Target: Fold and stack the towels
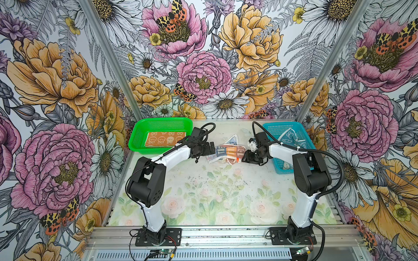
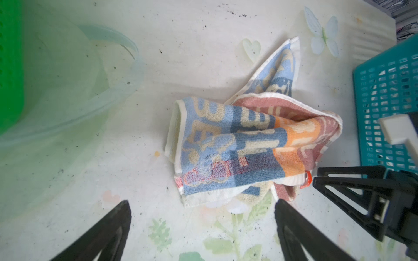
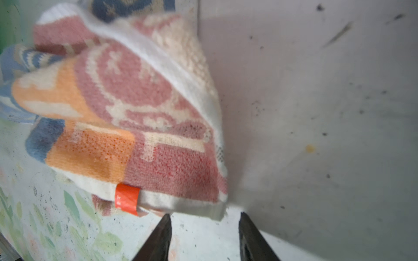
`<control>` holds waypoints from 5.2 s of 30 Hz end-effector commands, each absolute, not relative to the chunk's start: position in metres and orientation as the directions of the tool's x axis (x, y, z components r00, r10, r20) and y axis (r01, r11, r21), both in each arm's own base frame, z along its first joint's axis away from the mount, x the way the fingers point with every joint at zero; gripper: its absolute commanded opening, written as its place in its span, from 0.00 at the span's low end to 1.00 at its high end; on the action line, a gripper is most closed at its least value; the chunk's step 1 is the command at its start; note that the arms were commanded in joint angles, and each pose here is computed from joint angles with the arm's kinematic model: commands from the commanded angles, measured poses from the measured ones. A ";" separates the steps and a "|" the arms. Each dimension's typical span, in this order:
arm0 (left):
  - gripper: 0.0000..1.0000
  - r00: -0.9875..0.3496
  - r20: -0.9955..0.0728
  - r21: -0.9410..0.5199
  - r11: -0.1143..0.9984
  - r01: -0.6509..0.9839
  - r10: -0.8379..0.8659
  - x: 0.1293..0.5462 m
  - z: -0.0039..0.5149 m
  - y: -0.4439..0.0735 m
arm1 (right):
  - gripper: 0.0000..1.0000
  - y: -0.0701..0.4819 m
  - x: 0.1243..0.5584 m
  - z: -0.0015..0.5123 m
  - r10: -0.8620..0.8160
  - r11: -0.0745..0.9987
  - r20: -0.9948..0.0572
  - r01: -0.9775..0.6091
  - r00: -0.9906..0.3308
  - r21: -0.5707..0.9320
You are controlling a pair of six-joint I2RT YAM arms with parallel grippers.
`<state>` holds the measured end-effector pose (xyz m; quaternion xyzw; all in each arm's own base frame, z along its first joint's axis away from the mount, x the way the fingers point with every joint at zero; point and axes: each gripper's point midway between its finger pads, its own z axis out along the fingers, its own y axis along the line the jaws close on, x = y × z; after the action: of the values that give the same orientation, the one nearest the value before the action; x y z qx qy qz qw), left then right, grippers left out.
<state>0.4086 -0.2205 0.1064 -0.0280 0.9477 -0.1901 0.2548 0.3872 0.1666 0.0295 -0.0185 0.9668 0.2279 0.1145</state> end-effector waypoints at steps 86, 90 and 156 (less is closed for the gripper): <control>0.00 -0.862 -0.507 -0.164 0.982 0.098 0.001 0.426 0.071 -0.232 | 0.00 0.181 0.381 0.081 -0.013 0.898 -0.383 -0.179 -0.924 0.402; 0.00 -0.808 -0.588 -0.222 0.968 0.116 -0.038 0.431 0.127 -0.235 | 0.00 0.183 0.383 0.122 -0.004 0.882 -0.456 -0.218 -0.890 0.418; 0.00 -0.792 -0.556 -0.564 0.815 0.134 -0.255 0.569 0.230 -0.208 | 0.00 0.137 0.549 0.229 0.155 0.780 -0.522 -0.221 -0.839 0.586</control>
<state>0.5553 -0.2168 0.2124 -0.0440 0.9069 -0.2957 0.2968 0.5360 0.1461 0.2244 -0.0096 0.9051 0.3334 0.2636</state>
